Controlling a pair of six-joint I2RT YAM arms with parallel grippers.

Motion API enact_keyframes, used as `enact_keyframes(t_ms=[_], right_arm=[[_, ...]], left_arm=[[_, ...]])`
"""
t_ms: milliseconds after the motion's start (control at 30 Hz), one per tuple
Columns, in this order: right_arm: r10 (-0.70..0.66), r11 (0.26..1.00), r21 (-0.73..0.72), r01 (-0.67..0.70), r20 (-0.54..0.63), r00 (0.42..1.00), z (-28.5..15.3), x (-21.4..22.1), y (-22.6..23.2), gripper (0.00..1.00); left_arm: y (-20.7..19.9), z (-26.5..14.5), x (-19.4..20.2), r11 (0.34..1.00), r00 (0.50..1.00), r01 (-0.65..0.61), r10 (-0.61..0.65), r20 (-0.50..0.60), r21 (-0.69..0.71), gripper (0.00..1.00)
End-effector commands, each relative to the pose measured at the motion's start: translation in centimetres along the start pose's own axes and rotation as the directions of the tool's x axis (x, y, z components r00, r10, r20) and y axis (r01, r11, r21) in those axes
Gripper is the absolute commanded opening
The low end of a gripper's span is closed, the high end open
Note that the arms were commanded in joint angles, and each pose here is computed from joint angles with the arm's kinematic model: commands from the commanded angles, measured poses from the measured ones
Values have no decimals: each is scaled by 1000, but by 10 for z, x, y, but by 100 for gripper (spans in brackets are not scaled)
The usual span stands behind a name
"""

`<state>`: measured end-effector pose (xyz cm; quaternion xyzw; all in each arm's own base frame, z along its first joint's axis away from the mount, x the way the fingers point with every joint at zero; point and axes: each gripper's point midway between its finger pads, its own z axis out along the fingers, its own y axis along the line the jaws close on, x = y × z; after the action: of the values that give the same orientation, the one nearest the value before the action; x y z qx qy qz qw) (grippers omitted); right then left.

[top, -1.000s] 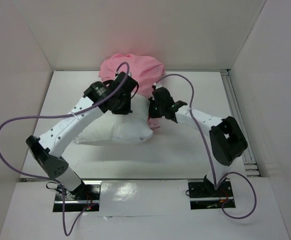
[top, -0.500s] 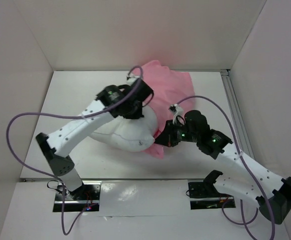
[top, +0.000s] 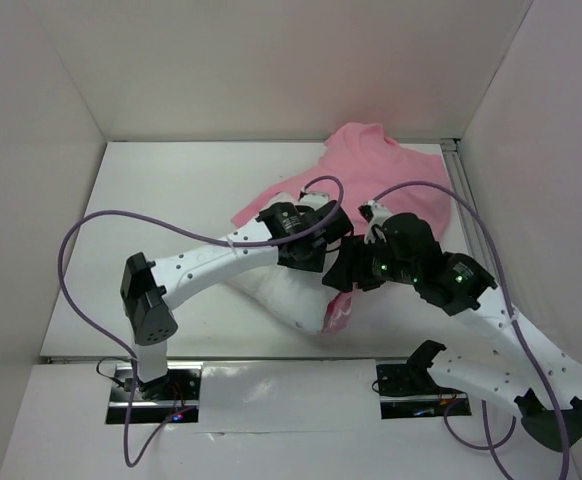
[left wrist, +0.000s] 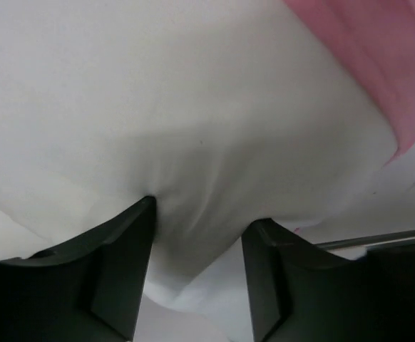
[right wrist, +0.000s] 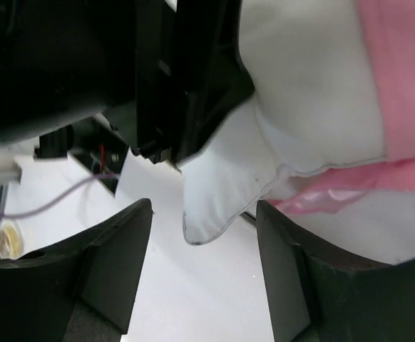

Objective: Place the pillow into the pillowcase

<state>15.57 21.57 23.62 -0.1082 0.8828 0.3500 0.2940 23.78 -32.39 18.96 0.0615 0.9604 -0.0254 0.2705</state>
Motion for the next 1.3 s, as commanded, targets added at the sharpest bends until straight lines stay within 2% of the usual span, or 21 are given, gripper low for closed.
enact_keyframes(t_ms=[0, 67, 100, 133, 167, 267, 300, 367, 400, 433, 533, 633, 700, 800, 833, 867, 933, 1033, 1167, 1200, 1267], right_arm=[[7, 988, 151, -18, 70, 997, -23, -16, -17, 68], [8, 976, 214, -33, 115, 993, -25, -30, -23, 64], [8, 973, 227, -34, 115, 993, -23, -33, -24, 64], [11, 972, 234, -35, 104, 995, -12, -39, -23, 71], [-3, 973, 231, -22, 108, 994, -12, -41, -23, 71], [-16, 979, 205, -2, 86, 996, 16, -52, -14, 75], [-13, 977, 213, -3, 74, 997, 28, -54, -16, 73], [-21, 976, 219, -3, 108, 994, 35, -66, -11, 64], [-13, 962, 273, -22, 126, 992, 40, -72, -20, 62], [-3, 948, 315, -37, 126, 992, 40, -72, -27, 62], [50, 868, 473, -150, 218, 975, 26, -83, -56, 66], [115, 804, 527, -275, 316, 942, 2, -92, -88, 42], [151, 768, 534, -353, 385, 910, -10, -97, -114, 31], [216, 748, 515, -419, 407, 887, -4, -97, -149, 20], [238, 747, 512, -424, 390, 890, 4, -96, -157, 12], [254, 781, 462, -421, 380, 889, 16, -102, -154, 10], [264, 787, 471, -399, 327, 907, 38, -101, -165, 3], [205, 836, 440, -328, 304, 930, 60, -130, -155, 1], [145, 840, 471, -270, 285, 948, 90, -177, -167, 1], [138, 829, 492, -266, 281, 950, 88, -184, -172, 7], [91, 833, 495, -246, 315, 945, 80, -220, -175, 21]], left_arm=[[2, -21, -31, 998, 993, 17, -24, 117, 58, 65], [22, -44, -48, 997, 985, 6, -20, 169, 83, 80], [28, -53, -57, 995, 982, 18, -36, 185, 98, 83], [48, -60, -67, 994, 978, 38, -57, 199, 101, 84], [45, -58, -67, 993, 979, 38, -60, 195, 114, 84], [83, -48, -90, 991, 969, 96, -115, 221, 95, 80], [104, -39, -101, 985, 961, 155, -168, 221, 72, 79], [116, -27, -115, 974, 948, 203, -222, 229, 104, 72], [135, -19, -125, 969, 939, 228, -245, 242, 95, 72], [132, -9, -135, 959, 930, 244, -273, 247, 143, 73], [149, 17, -155, 945, 919, 276, -313, 238, 177, 79], [146, 57, -162, 936, 928, 284, -323, 185, 208, 79], [140, 85, -154, 938, 941, 283, -312, 131, 201, 76], [131, 105, -135, 939, 953, 274, -294, 70, 206, 74], [121, 104, -129, 942, 959, 255, -274, 66, 218, 73], [117, 109, -112, 944, 963, 253, -266, 37, 212, 72], [96, 98, -92, 941, 970, 232, -242, 14, 246, 72], [77, 64, -63, 919, 963, 256, -270, 4, 300, 72], [49, 15, -33, 889, 972, 199, -234, 35, 413, 75], [50, 4, -38, 886, 966, 199, -250, 71, 418, 76], [62, 0, -27, 905, 969, 206, -242, 52, 373, 79]])
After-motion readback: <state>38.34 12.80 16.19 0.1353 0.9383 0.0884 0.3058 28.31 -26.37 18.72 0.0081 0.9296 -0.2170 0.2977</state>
